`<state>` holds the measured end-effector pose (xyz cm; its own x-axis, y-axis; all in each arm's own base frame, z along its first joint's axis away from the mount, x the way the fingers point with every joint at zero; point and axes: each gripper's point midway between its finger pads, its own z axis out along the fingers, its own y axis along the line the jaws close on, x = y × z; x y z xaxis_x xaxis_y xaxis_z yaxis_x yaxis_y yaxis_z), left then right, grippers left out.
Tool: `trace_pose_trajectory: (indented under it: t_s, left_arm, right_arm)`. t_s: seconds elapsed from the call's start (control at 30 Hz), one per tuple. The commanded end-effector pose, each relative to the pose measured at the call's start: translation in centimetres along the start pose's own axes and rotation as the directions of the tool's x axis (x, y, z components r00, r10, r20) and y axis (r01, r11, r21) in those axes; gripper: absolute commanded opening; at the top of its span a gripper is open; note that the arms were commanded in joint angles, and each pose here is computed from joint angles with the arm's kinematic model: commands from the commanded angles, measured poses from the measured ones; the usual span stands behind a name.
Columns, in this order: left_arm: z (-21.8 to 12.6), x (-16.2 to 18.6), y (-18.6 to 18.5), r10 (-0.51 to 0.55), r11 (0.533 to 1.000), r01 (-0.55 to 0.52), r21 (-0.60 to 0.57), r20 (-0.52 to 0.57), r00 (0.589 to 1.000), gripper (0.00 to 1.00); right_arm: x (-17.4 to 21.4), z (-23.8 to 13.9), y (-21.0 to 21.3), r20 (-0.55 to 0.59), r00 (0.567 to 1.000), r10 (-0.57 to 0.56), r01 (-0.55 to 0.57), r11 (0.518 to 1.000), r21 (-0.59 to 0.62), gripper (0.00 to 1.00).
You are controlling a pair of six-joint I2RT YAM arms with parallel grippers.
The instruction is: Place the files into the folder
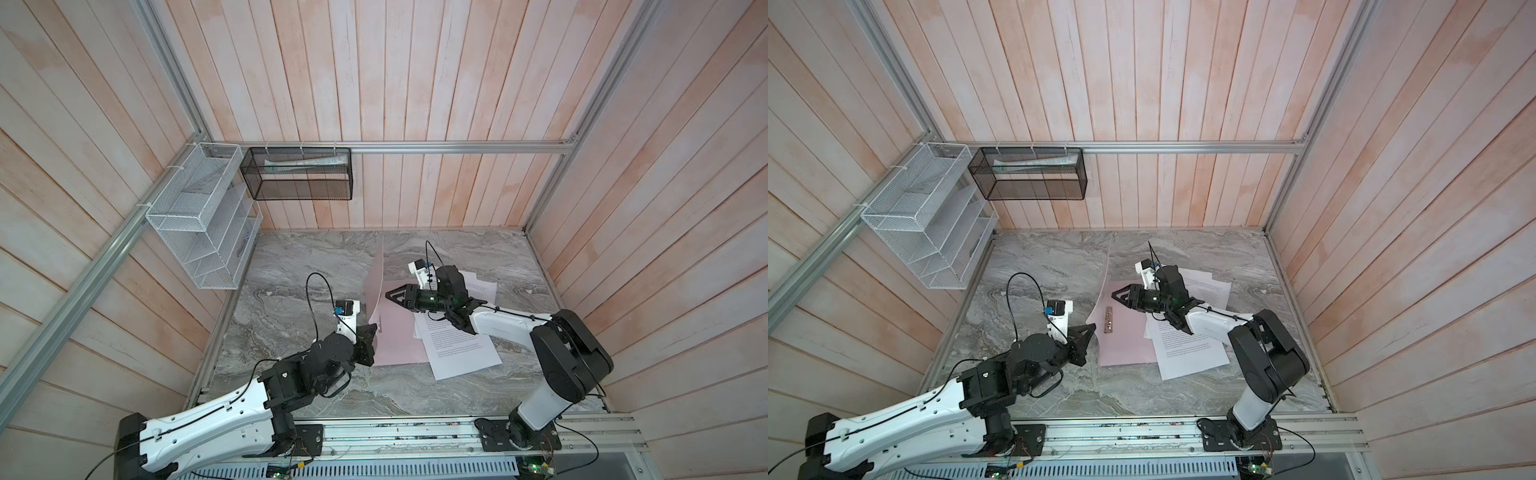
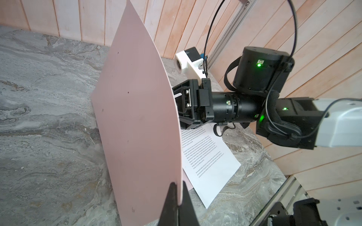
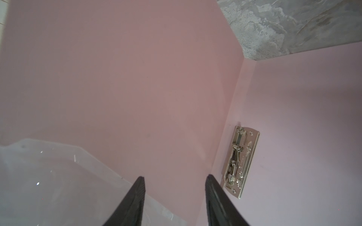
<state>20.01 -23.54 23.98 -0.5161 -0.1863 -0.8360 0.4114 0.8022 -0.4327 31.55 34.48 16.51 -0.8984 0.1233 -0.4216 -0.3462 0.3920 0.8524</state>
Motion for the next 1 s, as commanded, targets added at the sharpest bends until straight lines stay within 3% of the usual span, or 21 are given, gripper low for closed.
trace_pose_trajectory:
  t_s: [0.0, 0.1, 0.13, 0.37, 0.53, 0.77, 0.97]
  left_arm:
    - [-0.8, -1.1, -0.2, -0.029, 1.000, 0.028, 0.010, 0.027, 0.999, 0.42]
    - [-1.6, -1.5, 0.4, -0.032, 0.999, 0.033, -0.012, 0.027, 0.999, 0.93]
    - [-2.0, -1.7, 0.7, -0.033, 0.999, 0.034, -0.024, 0.029, 0.999, 0.99]
    - [-5.3, -4.7, -0.3, -0.080, 0.996, 0.077, 0.051, 0.081, 0.993, 1.00]
    - [-5.9, -7.1, -2.1, -0.043, 0.996, 0.036, 0.077, 0.092, 0.995, 1.00]
    - [-3.4, -8.5, -5.0, 0.054, 0.992, -0.064, 0.110, 0.096, 0.994, 1.00]
    - [-0.5, -9.1, -2.2, 0.036, 0.996, -0.044, 0.073, 0.111, 0.993, 1.00]
  right_arm:
    - [-0.7, 0.7, 2.7, 0.011, 0.997, -0.074, 0.074, 0.997, -0.032, 0.48]
    - [-0.6, 1.5, 3.8, 0.012, 0.995, -0.100, 0.100, 0.995, -0.030, 0.48]
    - [-0.6, 1.8, 4.2, 0.015, 0.994, -0.112, 0.112, 0.993, -0.023, 0.48]
    - [-0.9, 4.2, 5.7, 0.015, 0.985, -0.173, 0.173, 0.985, 0.027, 0.48]
    - [-2.4, 5.5, 6.3, 0.023, 0.975, -0.220, 0.218, 0.974, 0.067, 0.48]
    - [-2.5, 8.9, 6.0, -0.040, 0.973, -0.229, 0.230, 0.972, 0.046, 0.48]
    - [-0.1, 12.3, 4.6, -0.178, 0.955, -0.239, 0.248, 0.969, 0.025, 0.48]
